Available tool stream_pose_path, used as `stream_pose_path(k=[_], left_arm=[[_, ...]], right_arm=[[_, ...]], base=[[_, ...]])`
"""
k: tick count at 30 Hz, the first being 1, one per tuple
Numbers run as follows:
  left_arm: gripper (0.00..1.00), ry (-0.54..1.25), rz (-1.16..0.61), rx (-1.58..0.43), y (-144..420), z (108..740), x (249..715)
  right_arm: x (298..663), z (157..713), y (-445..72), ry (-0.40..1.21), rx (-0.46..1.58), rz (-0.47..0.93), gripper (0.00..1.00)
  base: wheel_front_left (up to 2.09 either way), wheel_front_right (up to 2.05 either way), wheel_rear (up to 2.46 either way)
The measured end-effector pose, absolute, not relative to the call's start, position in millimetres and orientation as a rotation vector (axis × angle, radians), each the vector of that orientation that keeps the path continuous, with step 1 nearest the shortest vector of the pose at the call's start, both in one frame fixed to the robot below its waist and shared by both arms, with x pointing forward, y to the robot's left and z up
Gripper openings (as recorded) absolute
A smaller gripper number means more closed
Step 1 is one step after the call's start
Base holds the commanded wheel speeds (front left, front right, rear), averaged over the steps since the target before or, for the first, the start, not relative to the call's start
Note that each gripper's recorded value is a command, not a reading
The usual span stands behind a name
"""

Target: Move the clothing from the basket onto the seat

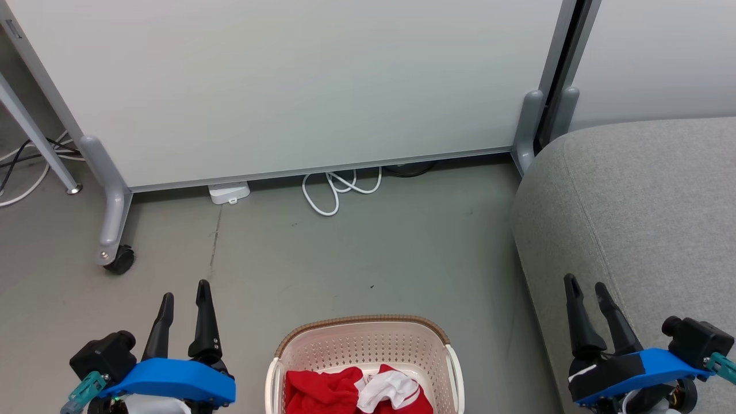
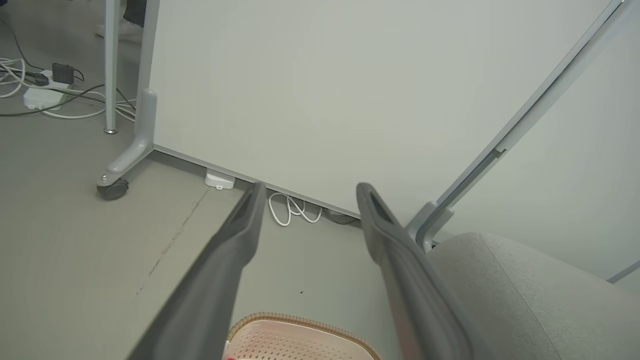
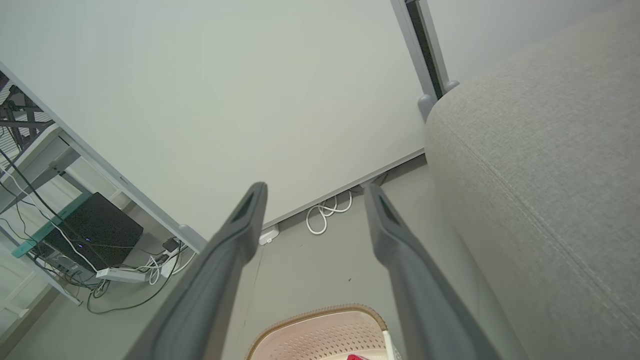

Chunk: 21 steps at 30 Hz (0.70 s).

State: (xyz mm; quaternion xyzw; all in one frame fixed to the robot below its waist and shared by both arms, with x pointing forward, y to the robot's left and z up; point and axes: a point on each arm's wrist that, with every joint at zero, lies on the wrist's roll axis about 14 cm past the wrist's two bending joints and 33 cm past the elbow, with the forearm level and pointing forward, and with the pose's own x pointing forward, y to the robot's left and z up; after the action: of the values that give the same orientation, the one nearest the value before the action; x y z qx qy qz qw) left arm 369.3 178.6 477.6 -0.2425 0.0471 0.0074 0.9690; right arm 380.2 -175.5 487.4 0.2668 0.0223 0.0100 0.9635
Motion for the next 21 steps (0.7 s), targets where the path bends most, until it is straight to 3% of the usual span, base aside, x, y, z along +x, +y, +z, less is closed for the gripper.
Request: stream_pose_path(k=[21], left_arm=[[1.0,0.075,-0.028,-0.298,172.2,476.1,366.9]], right_arm=[[380.7,489.6,-168.3,0.031,0.303,0.066,1.0]], base=[[0.0,0.0,0.0]])
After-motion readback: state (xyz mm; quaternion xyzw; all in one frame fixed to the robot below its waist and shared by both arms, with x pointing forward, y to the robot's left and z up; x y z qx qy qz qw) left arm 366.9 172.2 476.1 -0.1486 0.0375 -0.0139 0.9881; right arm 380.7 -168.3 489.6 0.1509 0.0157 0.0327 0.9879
